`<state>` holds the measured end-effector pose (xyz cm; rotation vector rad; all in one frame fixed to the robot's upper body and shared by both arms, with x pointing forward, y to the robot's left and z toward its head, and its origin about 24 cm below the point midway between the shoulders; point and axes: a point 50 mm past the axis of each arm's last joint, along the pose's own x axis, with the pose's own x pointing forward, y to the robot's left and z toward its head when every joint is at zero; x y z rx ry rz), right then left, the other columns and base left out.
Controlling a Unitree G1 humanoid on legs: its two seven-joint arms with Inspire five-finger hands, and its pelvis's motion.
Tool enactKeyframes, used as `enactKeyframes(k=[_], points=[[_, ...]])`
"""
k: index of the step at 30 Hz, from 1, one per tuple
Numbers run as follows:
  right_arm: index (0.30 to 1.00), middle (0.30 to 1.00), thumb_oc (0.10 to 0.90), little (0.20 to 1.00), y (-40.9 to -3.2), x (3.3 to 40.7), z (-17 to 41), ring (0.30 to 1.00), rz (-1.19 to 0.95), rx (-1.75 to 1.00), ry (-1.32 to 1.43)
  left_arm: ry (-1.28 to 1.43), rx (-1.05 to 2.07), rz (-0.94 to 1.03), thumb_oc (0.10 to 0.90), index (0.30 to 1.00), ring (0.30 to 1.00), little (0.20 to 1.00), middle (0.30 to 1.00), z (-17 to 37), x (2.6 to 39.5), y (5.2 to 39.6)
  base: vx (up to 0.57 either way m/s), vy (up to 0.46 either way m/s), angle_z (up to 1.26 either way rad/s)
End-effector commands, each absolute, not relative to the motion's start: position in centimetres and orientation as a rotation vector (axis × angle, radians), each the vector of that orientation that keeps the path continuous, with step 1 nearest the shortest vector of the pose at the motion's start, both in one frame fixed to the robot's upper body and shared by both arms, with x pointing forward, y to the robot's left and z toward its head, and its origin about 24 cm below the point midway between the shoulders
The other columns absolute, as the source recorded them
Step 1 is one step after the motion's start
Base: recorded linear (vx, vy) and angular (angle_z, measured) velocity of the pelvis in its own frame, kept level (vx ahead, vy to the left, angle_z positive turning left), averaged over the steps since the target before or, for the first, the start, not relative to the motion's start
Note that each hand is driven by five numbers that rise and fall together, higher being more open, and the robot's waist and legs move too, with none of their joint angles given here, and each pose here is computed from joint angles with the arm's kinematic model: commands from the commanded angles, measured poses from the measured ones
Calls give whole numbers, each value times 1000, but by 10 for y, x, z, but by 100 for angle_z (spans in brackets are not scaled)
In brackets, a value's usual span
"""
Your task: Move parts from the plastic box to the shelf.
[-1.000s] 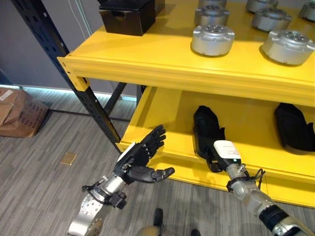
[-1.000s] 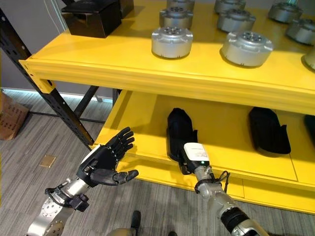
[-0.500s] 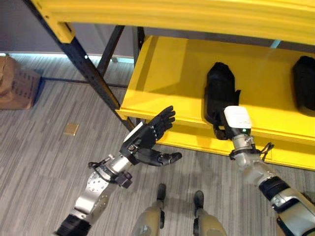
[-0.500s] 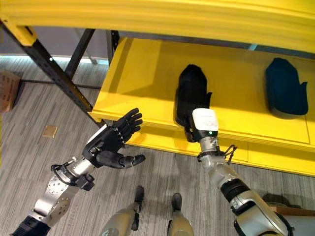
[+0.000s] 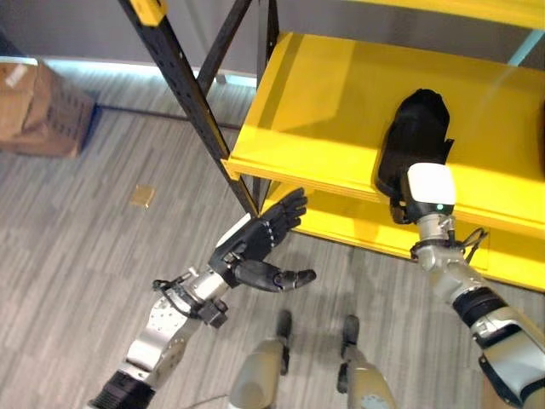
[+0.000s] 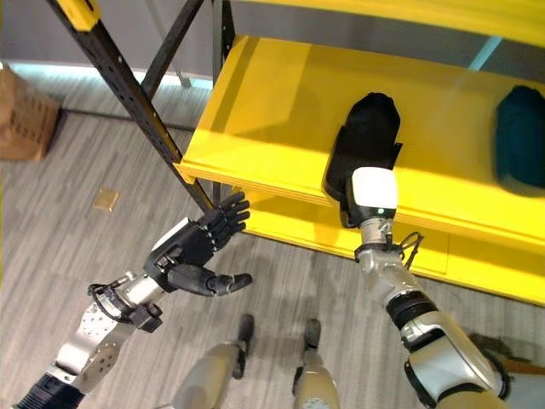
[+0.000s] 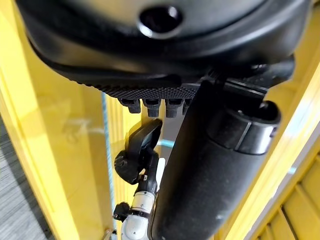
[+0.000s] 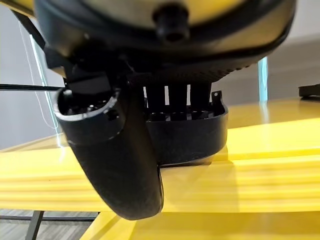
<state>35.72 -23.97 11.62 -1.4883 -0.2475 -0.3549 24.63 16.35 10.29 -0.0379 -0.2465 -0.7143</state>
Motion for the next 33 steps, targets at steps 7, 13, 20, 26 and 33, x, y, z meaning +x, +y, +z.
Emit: enactKeyframes(k=[7, 13, 20, 26, 33], points=[[300, 300, 400, 300, -245, 354, 184, 300, -450, -1657, -486, -440, -78, -749, 900, 1000, 1000, 1000, 1000, 135, 227, 161, 68, 2, 1], [300, 300, 400, 300, -233, 342, 196, 300, -410, -1691, -582, -418, -83, -733, 900, 1000, 1000, 1000, 1000, 129, 223, 164, 61, -4, -1], [300, 300, 400, 300, -232, 334, 206, 300, -373, -1780, -620, -384, -88, -744, 900, 1000, 1000, 1000, 1000, 123, 219, 167, 62, -49, -1], [300, 300, 400, 300, -231, 331, 213, 300, -356, -1803, -619, -374, -94, -756, 900, 1000, 1000, 1000, 1000, 121, 218, 169, 55, -137, 2], [300, 300, 400, 300, -216, 340, 219, 300, -293, -1790, -604, -375, -126, -750, 900, 1000, 1000, 1000, 1000, 120, 221, 167, 28, -192, 3]])
